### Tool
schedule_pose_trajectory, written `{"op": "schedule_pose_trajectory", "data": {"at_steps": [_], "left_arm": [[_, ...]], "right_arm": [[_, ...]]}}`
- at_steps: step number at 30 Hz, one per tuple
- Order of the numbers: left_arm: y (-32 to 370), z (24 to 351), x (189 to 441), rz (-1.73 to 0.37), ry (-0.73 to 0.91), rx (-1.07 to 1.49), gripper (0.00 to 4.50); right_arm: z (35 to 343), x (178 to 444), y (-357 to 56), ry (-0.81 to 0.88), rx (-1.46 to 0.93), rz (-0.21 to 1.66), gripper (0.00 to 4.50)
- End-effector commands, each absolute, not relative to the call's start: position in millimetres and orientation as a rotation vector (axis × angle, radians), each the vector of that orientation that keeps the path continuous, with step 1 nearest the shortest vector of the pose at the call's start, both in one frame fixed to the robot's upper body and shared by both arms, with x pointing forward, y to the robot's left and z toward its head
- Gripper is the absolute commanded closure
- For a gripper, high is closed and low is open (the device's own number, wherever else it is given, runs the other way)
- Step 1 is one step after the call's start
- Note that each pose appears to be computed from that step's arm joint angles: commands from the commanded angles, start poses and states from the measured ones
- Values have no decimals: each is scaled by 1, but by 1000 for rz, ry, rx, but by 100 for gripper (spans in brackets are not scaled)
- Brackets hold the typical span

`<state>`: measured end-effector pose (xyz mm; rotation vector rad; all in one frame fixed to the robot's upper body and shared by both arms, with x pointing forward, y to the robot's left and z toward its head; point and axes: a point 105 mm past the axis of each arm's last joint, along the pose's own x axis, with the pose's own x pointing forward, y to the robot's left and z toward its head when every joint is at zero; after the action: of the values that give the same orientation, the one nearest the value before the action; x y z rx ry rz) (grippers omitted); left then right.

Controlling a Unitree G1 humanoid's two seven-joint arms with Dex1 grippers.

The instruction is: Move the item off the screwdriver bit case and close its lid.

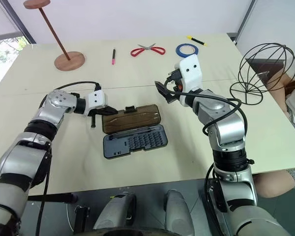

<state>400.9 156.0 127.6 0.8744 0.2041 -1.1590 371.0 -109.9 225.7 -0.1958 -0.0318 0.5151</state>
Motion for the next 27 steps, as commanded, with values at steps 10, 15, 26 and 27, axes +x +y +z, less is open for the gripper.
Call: {"op": "schedule_pose_trajectory", "data": {"at_steps": [10, 15, 26, 27], "left_arm": [[147, 141, 421, -1026, 93, 989, 443], [139, 151, 423, -1019, 41, 887, 443], [135, 158, 420, -1064, 20, 788, 443], [134, 157, 418, -1079, 25, 784, 443]], "right_arm": [[241, 365, -106, -91, -216, 529, 0], [241, 365, -107, -89, -218, 528, 0], [241, 366, -103, -88, -223, 542, 0], [241, 366, -103, -88, -223, 543, 0]]}}
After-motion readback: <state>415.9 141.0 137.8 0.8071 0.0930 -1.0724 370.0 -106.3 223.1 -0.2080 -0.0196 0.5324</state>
